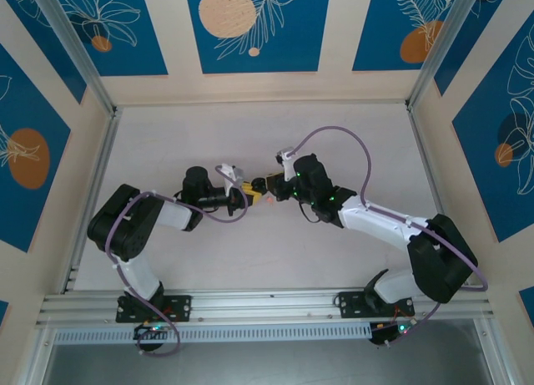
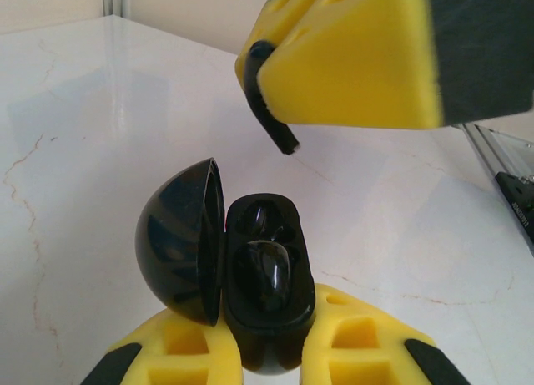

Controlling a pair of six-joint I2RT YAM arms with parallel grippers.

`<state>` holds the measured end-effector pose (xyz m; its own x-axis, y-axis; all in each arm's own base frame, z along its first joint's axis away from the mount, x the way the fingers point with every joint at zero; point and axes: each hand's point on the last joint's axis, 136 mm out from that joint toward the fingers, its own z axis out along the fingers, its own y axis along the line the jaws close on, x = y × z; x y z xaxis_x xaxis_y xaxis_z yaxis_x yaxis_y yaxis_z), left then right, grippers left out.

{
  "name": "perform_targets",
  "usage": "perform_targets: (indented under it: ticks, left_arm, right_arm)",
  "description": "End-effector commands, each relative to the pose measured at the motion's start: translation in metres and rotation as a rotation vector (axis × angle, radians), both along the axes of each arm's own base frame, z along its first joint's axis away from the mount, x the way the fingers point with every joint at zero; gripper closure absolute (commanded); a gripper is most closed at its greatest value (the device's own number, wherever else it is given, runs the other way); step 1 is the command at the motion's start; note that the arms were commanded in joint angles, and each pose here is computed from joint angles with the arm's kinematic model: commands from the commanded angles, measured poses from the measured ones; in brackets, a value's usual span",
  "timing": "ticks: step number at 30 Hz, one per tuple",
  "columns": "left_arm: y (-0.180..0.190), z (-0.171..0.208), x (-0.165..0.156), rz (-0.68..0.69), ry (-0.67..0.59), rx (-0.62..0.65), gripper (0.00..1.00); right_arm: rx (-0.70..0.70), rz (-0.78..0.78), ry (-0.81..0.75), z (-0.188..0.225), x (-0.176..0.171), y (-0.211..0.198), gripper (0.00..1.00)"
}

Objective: Insert wireless bluetooth earbuds into charging case

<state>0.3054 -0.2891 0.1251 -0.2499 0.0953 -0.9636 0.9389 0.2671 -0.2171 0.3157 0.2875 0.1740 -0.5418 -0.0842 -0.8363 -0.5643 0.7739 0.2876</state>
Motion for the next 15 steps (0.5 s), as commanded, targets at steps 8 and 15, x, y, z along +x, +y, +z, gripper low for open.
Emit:
perform_targets:
  ticks: [8,15]
  left_arm:
    - [-0.007,0.017,-0.005,-0.045,-0.028,-0.073,0.93]
    - [-0.006,0.02,-0.006,-0.044,-0.028,-0.08,0.93]
  right_arm:
    - [0.049,0.09,-0.129,0.026,-0.009,0.029,0.8]
    - [0.028,0.074,-0.118,0.019,-0.008,0.026,0.8]
